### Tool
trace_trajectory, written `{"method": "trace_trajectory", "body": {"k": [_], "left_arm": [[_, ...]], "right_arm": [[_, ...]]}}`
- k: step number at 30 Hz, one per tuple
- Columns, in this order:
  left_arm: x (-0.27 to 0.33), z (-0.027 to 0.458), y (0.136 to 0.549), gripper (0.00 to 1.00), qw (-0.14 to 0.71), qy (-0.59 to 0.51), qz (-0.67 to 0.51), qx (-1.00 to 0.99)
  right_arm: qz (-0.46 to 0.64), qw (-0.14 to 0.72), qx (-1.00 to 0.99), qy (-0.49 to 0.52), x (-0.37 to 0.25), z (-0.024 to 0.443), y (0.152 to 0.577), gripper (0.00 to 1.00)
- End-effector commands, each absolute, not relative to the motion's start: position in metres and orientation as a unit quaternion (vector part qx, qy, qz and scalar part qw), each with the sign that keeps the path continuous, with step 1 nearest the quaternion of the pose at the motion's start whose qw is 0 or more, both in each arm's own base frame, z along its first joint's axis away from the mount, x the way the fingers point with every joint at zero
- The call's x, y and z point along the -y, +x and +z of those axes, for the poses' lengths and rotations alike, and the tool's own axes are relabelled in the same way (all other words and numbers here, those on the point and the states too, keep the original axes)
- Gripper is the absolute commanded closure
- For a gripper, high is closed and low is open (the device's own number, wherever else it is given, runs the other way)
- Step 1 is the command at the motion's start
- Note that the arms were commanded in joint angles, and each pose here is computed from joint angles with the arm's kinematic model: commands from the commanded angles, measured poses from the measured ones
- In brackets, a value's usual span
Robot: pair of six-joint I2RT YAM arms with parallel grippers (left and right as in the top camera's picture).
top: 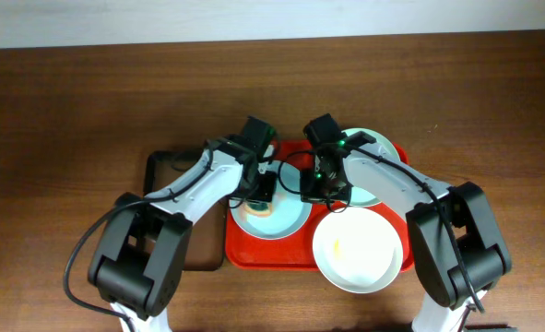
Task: Clean dirty plates on tray and stack at the side
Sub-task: 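Scrub the light blue plate with the sponge in the left gripper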
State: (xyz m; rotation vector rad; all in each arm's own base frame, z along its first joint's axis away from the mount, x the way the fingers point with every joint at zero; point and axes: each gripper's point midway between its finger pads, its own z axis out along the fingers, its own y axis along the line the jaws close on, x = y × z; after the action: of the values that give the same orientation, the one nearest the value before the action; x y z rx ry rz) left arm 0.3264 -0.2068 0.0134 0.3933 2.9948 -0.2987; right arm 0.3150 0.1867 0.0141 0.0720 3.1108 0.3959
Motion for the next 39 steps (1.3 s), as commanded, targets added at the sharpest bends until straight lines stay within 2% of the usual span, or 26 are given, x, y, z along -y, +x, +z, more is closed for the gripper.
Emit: {"method": "trace_trajectory", "body": {"k": [1, 2, 5, 10, 13, 16, 17, 18, 21, 22, 25, 29, 30, 33, 35, 37, 39], "left_arm": [[0.225, 0.05, 0.327, 1.0, 0.041, 0.142, -0.187, -0.971], [0.211, 0.076, 0.344, 1.0, 0.066, 0.131, -0.182, -0.972], [0.179, 0.092, 0.361, 1.0, 0.112, 0.111, -0.114, -0.981], [0.172, 0.03, 0.345, 1.0, 0.079, 0.114, -0.084, -0.987], [0.169, -0.012, 0.332, 1.0, 0.031, 0.104, -0.076, -0.991], [0.203, -0.01, 0.304, 1.0, -0.034, 0.108, -0.188, -0.976], [0.229, 0.004, 0.298, 1.0, -0.044, 0.129, -0.273, -0.952], [0.246, 0.016, 0.299, 1.0, -0.041, 0.136, -0.328, -0.934], [0.249, 0.037, 0.32, 1.0, -0.017, 0.132, -0.355, -0.926], [0.242, 0.048, 0.332, 1.0, -0.005, 0.13, -0.346, -0.929], [0.201, 0.053, 0.355, 1.0, 0.048, 0.124, -0.205, -0.97], [0.186, 0.025, 0.336, 1.0, 0.046, 0.12, -0.055, -0.99], [0.19, 0.013, 0.318, 1.0, 0.036, 0.121, -0.025, -0.992], [0.211, -0.001, 0.288, 1.0, 0.005, 0.143, -0.036, -0.989], [0.249, 0.013, 0.266, 1.0, -0.034, 0.191, -0.144, -0.97], [0.241, 0.038, 0.28, 1.0, -0.018, 0.174, -0.157, -0.972], [0.208, 0.066, 0.305, 1.0, 0.039, 0.147, -0.114, -0.982]], "right_arm": [[0.111, 0.001, -0.994, 0.019, -0.184, 0.009, 0.313, 0.96], [0.111, 0.001, -0.994, 0.019, -0.184, 0.009, 0.313, 0.96], [0.111, 0.001, -0.994, 0.019, -0.184, 0.009, 0.313, 0.96], [0.111, 0.002, -0.994, 0.019, -0.184, 0.009, 0.313, 0.96], [0.111, 0.002, -0.994, 0.019, -0.184, 0.009, 0.313, 0.96], [0.112, 0.001, -0.994, 0.019, -0.184, 0.009, 0.313, 0.96], [0.113, 0.0, -0.993, 0.019, -0.185, 0.009, 0.312, 0.96], [0.114, 0.0, -0.993, 0.019, -0.185, 0.009, 0.312, 0.96], [0.114, 0.0, -0.993, 0.019, -0.185, 0.009, 0.312, 0.95], [0.114, 0.0, -0.993, 0.019, -0.185, 0.009, 0.312, 0.95], [0.114, 0.0, -0.993, 0.019, -0.185, 0.009, 0.312, 0.95], [0.114, 0.0, -0.993, 0.019, -0.185, 0.009, 0.312, 0.95], [0.114, 0.0, -0.993, 0.019, -0.185, 0.009, 0.312, 0.95], [0.114, 0.0, -0.993, 0.019, -0.185, 0.009, 0.312, 0.95], [0.114, 0.0, -0.993, 0.019, -0.185, 0.009, 0.312, 0.95], [0.114, 0.0, -0.993, 0.019, -0.185, 0.009, 0.312, 0.95], [0.114, 0.0, -0.993, 0.019, -0.185, 0.009, 0.312, 0.95]]}}
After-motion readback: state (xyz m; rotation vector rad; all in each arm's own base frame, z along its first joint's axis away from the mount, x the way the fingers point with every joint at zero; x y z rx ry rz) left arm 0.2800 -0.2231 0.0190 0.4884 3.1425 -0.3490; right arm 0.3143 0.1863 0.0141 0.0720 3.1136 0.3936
